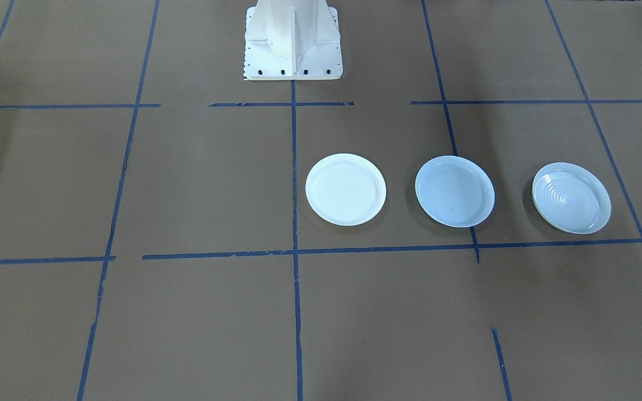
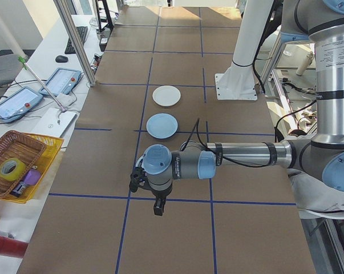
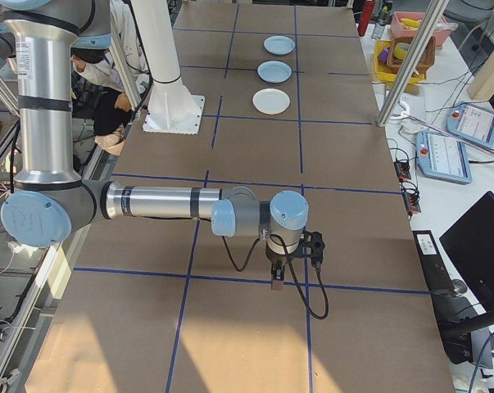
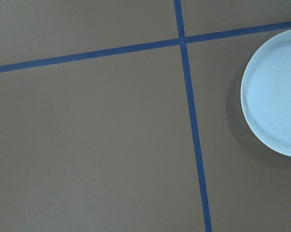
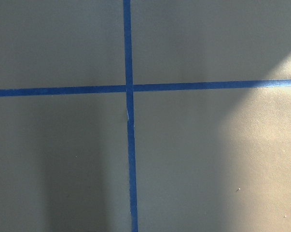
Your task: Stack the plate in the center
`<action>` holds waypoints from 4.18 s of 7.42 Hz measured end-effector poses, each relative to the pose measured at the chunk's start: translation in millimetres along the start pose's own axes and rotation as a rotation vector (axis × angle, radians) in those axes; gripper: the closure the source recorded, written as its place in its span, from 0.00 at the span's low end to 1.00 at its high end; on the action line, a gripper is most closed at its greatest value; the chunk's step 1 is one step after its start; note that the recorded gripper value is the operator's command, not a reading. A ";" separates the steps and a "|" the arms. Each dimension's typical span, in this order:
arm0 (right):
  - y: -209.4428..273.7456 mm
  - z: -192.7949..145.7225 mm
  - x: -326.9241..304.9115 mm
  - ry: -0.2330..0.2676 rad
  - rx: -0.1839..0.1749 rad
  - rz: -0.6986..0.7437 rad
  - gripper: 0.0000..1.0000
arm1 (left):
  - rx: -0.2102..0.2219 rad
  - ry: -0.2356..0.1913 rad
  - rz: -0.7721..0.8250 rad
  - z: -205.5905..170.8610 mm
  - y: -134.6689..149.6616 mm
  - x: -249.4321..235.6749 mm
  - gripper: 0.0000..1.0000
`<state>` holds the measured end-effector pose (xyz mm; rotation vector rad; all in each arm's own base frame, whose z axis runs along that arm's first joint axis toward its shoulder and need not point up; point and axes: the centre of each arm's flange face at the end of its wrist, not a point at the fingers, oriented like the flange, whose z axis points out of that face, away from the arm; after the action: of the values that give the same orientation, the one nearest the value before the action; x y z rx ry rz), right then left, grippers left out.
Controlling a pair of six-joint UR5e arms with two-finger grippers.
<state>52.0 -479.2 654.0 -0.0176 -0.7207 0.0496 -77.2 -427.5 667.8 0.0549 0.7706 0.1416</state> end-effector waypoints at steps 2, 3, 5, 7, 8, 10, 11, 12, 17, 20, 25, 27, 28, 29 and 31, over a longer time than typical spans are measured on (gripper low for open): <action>0.0 0.0 0.0 0.000 0.000 0.000 0.00 | 0.010 -0.002 0.011 -4.8 -1.9 4.3 0.00; 0.0 0.0 0.0 0.000 0.000 0.000 0.00 | 0.020 -0.005 0.020 -10.0 -3.3 8.9 0.00; 0.0 -0.2 0.2 0.000 0.000 0.000 0.00 | 0.042 -0.010 0.044 -20.1 -8.0 18.3 0.00; 0.0 -0.1 0.1 0.000 0.000 0.000 0.00 | 0.068 0.003 -0.022 -21.9 -14.1 23.7 0.00; 0.0 0.0 0.0 0.000 0.000 0.000 0.00 | 0.098 0.011 -0.065 -16.2 -18.5 28.5 0.00; 0.0 0.0 0.0 0.001 0.000 0.000 0.00 | 0.148 0.039 -0.130 17.5 -30.1 44.8 0.00; 0.0 0.0 0.0 0.000 0.000 0.000 0.00 | 0.162 0.061 -0.152 42.4 -33.3 53.1 0.00; 0.0 0.0 0.0 0.000 0.000 0.000 0.00 | 0.176 0.088 -0.172 70.7 -34.3 59.0 0.01; 0.0 0.0 0.0 0.000 0.000 0.000 0.00 | 0.156 0.196 -0.248 172.3 -62.0 100.0 0.25; 0.0 0.0 0.0 0.000 0.000 0.000 0.00 | 0.136 0.199 -0.259 185.1 -64.0 103.0 0.63; 0.0 0.0 0.0 0.000 0.000 0.000 0.00 | 0.123 0.215 -0.254 185.4 -63.6 108.3 1.00; 0.0 -0.1 0.1 0.000 0.000 0.000 0.00 | 0.060 0.324 -0.217 170.7 -60.9 128.0 1.00; 0.0 -0.2 0.2 0.000 0.000 0.000 0.00 | 0.058 0.375 -0.197 150.4 -63.5 140.2 1.00; 0.0 -0.1 0.1 0.000 0.000 0.000 0.00 | 0.077 0.403 -0.200 128.3 -67.6 150.8 1.00; 0.0 0.0 0.1 0.000 0.000 0.000 0.00 | 0.136 0.421 -0.284 91.5 -79.4 183.5 1.00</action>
<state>52.1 -479.2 654.1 -0.0176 -0.7203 0.0497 125.1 -478.8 598.7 0.0443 1.1981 -0.1758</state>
